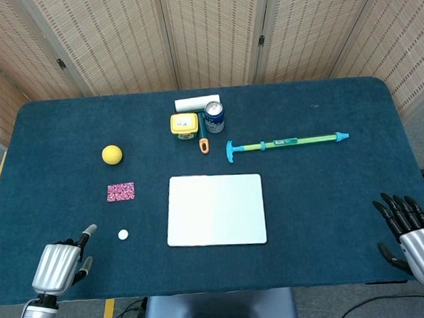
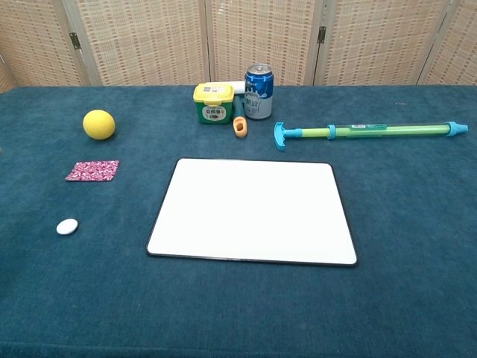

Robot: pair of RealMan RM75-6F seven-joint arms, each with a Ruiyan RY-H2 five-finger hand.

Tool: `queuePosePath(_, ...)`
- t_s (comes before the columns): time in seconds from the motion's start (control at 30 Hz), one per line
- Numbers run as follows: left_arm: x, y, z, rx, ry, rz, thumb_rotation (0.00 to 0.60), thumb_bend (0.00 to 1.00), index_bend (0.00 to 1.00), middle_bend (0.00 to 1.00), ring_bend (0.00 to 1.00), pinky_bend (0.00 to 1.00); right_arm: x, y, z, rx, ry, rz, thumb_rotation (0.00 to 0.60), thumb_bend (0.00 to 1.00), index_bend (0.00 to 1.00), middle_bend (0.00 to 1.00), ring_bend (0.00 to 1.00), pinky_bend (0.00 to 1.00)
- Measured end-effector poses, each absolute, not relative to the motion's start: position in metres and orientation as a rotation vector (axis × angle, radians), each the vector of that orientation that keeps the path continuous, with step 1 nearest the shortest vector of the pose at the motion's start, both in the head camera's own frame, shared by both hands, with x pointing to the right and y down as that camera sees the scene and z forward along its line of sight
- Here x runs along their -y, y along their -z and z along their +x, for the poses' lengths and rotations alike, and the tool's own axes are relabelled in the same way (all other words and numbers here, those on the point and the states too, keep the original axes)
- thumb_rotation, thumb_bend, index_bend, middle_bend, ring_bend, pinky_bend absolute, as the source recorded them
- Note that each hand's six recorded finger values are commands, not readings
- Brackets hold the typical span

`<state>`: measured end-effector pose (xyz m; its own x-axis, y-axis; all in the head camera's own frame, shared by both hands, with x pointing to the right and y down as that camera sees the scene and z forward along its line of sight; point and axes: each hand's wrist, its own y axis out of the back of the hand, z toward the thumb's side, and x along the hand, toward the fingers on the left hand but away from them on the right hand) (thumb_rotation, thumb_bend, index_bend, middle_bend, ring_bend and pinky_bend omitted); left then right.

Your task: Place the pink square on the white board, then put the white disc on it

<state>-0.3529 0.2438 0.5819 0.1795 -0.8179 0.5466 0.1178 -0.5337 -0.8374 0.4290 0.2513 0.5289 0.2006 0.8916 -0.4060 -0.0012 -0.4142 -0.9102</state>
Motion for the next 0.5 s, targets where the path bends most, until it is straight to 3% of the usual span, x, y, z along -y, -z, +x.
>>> queuePosePath(0.13,-0.226,-0.591,-0.338,-0.662,1.492,-1.686,0.6,0.36,0.31,1.0,1.0,1.0,-0.249,-0.531,0.43,0.856,-1.339,-1.647,0.6,0.25,0.0,0.0,0.0,0.0)
queuePosePath(0.37,-0.203,-0.623,-0.323,-0.592,1.652,-1.767,0.6,0.29,0.15,1.0,1.0,1.0,-0.246,-0.532,0.433,0.863,-1.349,-1.663,0.6,0.25,0.0,0.0,0.0,0.0)
queuePosePath(0.5,-0.183,-0.637,-0.307,-0.573,1.705,-1.822,0.6,0.28,0.16,1.0,1.0,1.0,-0.243,-0.533,0.436,0.869,-1.357,-1.676,0.6,0.25,0.0,0.0,0.0,0.0)
